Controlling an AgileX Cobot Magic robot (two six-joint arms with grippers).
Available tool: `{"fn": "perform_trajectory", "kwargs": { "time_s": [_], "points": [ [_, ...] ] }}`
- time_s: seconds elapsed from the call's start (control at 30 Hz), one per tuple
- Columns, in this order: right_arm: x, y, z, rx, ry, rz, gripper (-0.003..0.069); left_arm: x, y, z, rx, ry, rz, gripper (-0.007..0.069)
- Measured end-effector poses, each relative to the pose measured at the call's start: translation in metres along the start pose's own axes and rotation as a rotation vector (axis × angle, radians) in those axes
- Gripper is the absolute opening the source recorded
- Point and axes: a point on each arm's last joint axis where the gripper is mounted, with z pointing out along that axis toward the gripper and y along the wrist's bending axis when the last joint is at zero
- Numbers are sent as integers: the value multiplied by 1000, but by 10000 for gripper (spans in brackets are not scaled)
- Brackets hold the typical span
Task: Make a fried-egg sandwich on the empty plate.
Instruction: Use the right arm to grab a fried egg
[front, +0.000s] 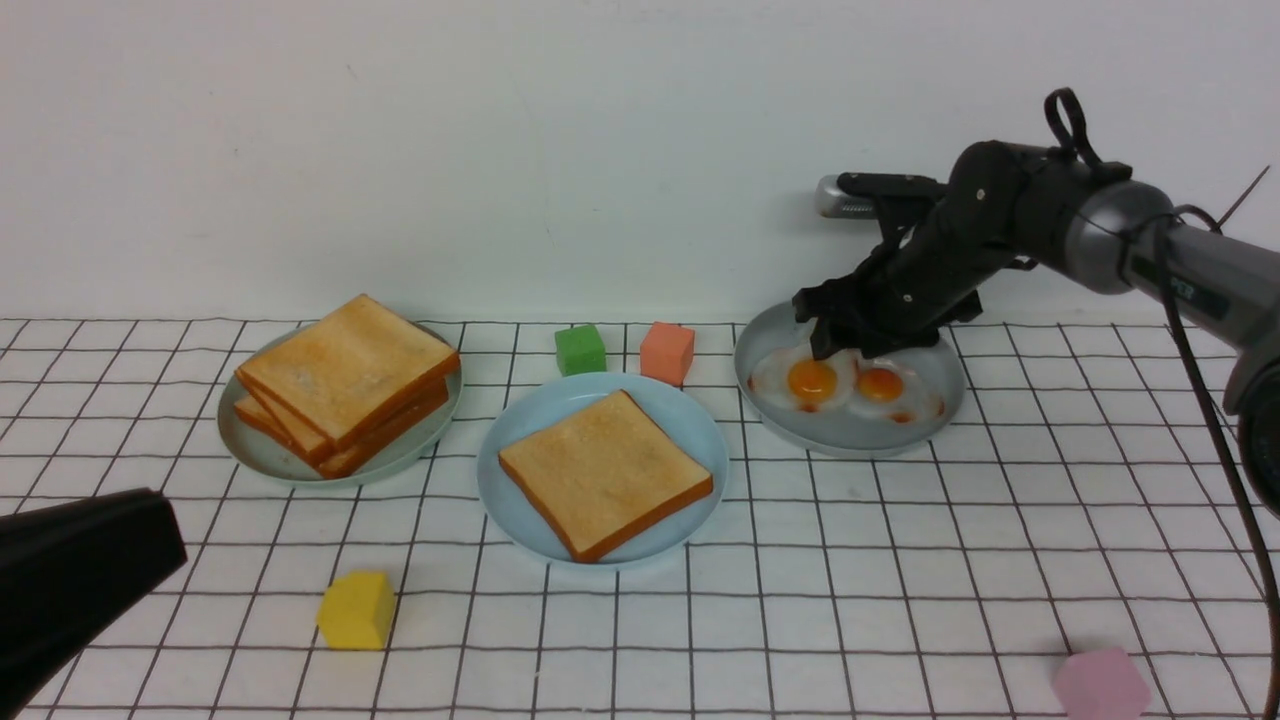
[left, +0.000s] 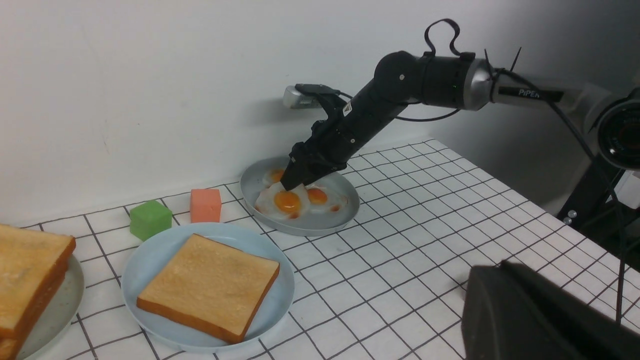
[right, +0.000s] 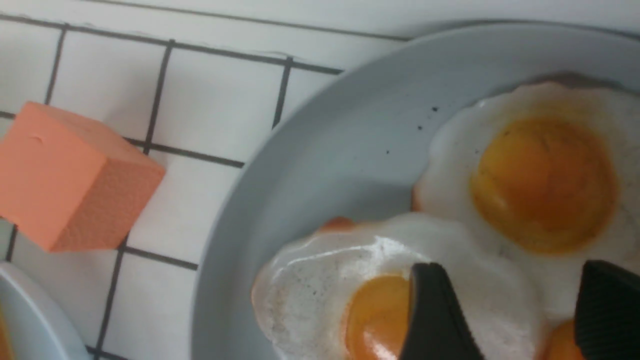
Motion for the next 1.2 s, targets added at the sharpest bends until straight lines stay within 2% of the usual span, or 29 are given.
{"fn": "perform_trajectory", "kwargs": {
  "time_s": [0.6, 0.97, 1.2],
  "points": [
    [2, -1, 5, -2, 7, 3, 382, 0, 0, 0, 1, 0, -2, -13],
    [2, 0, 7, -19, 8, 23, 175, 3, 1, 1, -1, 8, -3, -13],
    [3, 1, 7, -27, 20, 29, 150, 3, 1, 1, -1, 8, -3, -13]
  ]
}}
